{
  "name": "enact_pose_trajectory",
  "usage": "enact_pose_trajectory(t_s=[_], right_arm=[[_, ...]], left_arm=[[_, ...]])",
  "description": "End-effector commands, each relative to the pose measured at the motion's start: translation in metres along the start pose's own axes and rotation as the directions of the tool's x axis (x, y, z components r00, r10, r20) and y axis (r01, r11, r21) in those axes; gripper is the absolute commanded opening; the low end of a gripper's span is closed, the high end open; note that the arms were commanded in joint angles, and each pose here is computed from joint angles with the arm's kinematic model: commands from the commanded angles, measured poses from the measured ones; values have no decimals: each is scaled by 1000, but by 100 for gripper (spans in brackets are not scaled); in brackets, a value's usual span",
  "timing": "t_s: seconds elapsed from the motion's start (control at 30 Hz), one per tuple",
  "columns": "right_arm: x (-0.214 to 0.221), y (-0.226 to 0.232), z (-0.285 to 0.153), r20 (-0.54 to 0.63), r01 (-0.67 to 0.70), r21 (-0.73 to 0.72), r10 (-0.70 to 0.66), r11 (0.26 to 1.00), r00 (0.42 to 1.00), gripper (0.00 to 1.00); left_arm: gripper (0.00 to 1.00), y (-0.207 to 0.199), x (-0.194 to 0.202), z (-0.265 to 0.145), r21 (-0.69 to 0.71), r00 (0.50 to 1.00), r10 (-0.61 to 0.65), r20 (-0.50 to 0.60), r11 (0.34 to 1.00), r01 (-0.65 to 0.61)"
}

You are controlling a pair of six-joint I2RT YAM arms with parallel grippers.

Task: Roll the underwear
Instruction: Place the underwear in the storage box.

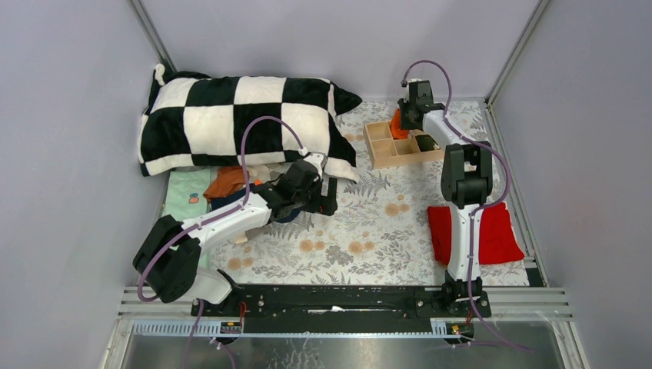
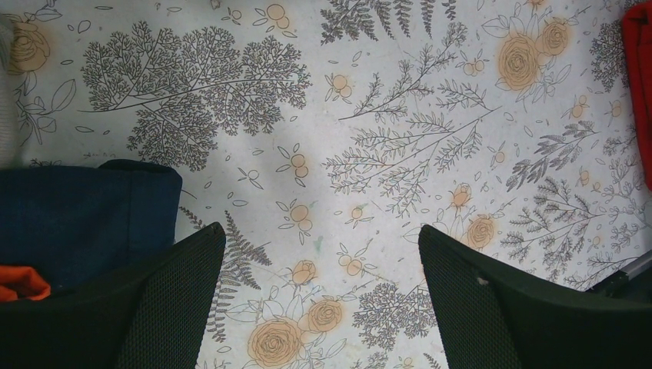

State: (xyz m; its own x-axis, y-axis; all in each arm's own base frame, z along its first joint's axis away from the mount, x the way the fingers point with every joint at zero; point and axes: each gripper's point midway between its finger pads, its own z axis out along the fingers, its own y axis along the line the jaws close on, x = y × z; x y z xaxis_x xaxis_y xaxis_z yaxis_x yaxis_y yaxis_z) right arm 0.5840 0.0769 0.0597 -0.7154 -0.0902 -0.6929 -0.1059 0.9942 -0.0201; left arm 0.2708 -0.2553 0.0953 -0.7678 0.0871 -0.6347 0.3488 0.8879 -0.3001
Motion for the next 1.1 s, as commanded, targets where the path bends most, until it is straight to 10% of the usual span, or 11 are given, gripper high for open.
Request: enact_pose_trajectory(t_s=[0.0,0.07,0.3,1.07], right_arm=[[54,9,10,-159,16,-23,-20,1000,987,0],[56,8,8,-165,20,-20,-23,1000,986,1],[31,8,-7,-82,-6,-17,4,1000,997,53],[-56,6,-72,127,-30,-17,32,999,991,77]], left_arm=[[99,0,-6,-3,2,1000,1,8,1000,-1],[99,-1,-7,-3,3,1000,1,9,1000,-1],[99,-3,-11,-9,10,1000,-6,23,1000,6],[99,-8,-21,-21,21,999,-8,47,1000,7]])
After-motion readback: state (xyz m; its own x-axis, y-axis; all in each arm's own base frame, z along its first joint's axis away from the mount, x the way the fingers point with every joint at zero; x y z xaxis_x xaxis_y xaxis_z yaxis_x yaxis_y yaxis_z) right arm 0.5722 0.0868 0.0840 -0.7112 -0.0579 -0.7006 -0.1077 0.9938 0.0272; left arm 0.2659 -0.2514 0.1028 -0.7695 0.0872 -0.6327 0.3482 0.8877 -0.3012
